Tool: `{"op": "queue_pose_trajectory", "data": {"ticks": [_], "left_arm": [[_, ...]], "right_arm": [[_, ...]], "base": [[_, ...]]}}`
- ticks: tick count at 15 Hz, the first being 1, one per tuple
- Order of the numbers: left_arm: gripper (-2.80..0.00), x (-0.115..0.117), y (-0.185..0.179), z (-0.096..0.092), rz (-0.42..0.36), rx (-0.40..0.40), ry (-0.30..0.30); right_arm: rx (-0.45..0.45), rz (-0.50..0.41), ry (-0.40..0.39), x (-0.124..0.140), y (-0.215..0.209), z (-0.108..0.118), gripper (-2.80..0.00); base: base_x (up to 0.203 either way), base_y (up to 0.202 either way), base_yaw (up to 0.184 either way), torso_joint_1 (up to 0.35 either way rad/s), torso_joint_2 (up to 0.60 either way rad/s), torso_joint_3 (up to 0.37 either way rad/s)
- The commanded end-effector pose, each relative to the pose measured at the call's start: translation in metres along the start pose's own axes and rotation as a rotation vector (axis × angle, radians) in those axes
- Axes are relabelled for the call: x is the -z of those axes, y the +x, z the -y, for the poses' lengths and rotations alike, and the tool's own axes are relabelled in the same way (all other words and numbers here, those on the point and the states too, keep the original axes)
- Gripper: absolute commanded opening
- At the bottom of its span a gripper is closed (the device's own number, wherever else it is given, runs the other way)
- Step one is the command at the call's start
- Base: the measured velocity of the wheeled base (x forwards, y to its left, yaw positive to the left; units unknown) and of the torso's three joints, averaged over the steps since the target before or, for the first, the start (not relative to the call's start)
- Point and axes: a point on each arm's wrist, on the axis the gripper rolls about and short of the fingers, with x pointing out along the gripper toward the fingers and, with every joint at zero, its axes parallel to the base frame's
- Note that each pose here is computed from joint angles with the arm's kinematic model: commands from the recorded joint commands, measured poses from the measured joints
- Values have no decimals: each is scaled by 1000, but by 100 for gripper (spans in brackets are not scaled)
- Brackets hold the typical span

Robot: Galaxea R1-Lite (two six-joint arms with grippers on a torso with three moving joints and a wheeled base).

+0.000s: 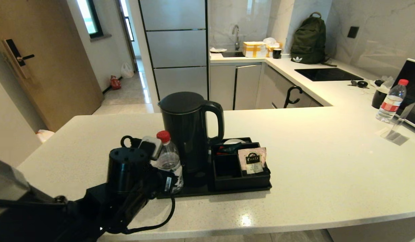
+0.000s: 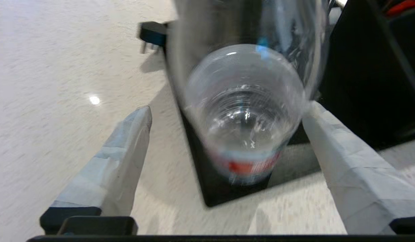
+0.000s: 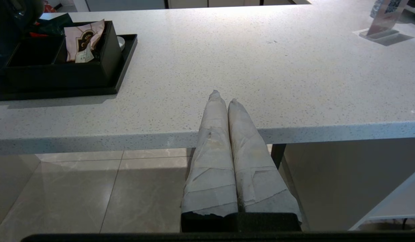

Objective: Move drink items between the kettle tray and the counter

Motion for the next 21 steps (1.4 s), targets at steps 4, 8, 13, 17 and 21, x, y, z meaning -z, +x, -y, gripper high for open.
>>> {"op": "queue_pose_trajectory", "data": {"ticks": [4,8,13,17,21], "left_arm": [[0,-12,-50,-22,98,-19,-37],[0,-25,-91,-41,185,-92,-35],[-280,-21,-155,-105,126,-462,-105],[-280,-2,-227,-130,126,-741,-193],[-280,31,-318,-112,88,-754,-229]], "right_arm": [[-1,-1,0,0,0,0,-280],[-1,-1,0,0,0,0,-280],[-1,-1,0,0,0,0,-280],[-1,-1,0,0,0,0,-280],[-1,-1,0,0,0,0,-280]], "base": [[0,0,0,0,0,0],[0,0,0,0,0,0],[0,0,0,0,0,0],[0,0,0,0,0,0],[0,0,0,0,0,0]]}}
